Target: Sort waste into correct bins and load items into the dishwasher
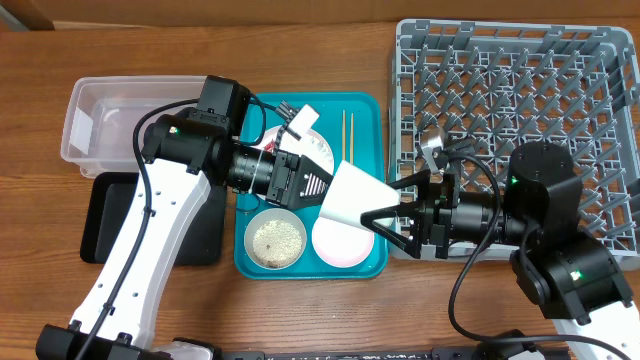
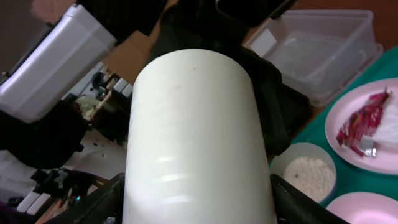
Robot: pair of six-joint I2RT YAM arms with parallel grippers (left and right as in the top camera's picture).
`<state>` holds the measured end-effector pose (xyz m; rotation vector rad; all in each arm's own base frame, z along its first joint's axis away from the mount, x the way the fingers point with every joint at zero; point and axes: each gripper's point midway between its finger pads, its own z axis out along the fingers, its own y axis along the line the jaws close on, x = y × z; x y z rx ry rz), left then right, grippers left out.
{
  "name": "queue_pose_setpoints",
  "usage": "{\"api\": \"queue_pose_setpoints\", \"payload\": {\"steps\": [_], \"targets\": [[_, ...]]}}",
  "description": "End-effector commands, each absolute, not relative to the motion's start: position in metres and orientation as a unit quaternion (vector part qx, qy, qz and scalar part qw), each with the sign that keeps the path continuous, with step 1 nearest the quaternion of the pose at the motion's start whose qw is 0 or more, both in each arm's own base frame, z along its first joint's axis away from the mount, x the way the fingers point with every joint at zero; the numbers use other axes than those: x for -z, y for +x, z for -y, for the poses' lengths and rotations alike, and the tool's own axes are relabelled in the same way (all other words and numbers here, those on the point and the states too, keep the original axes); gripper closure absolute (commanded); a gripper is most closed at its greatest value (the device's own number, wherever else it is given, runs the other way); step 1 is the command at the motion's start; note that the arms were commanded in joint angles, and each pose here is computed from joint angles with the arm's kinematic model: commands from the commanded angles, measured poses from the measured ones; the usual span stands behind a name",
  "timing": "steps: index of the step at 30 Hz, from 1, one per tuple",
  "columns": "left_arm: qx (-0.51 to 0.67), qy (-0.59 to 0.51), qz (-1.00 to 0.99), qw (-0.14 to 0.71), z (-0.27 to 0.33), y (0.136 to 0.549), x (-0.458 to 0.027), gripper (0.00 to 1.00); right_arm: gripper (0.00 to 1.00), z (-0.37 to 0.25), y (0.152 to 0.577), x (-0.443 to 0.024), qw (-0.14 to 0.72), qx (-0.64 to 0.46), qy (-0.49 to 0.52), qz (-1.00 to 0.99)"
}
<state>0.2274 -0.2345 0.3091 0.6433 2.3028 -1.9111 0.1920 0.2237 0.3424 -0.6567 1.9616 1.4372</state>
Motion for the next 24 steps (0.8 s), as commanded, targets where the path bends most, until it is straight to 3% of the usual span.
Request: {"api": "queue_pose_setpoints", "payload": {"steps": [1,5,11,22,24], "targets": [[0.465,0.186,-0.864,0.048,0.213,0.246,-0.251,0.11,0.33,-0.196,0.213,-0.327,0.367,-0.441,-0.188,-0.798],[0.361,0.133,-0.922,0.044,0.188,0.258,-0.221,0.09,0.38,-0.142,0.227,-0.309,0.381,-0.301,-0.061,-0.872],[0.360,0.137,-0.921,0.053,0.189,0.261,-0.222,0.11,0.43,-0.082,0.225,-0.281,0.331,-0.169,0.111,-0.922],[0.330,0.131,-0.934,0.044,0.179,0.258,-0.213,0.10,0.38,-0.104,0.242,-0.176,0.095,-0.099,0.140,-0.981],[0.325,0.131,-0.936,0.040,0.178,0.257,-0.212,0.10,0.30,-0.104,0.239,-0.159,0.053,-0.080,0.142,-0.985]]}}
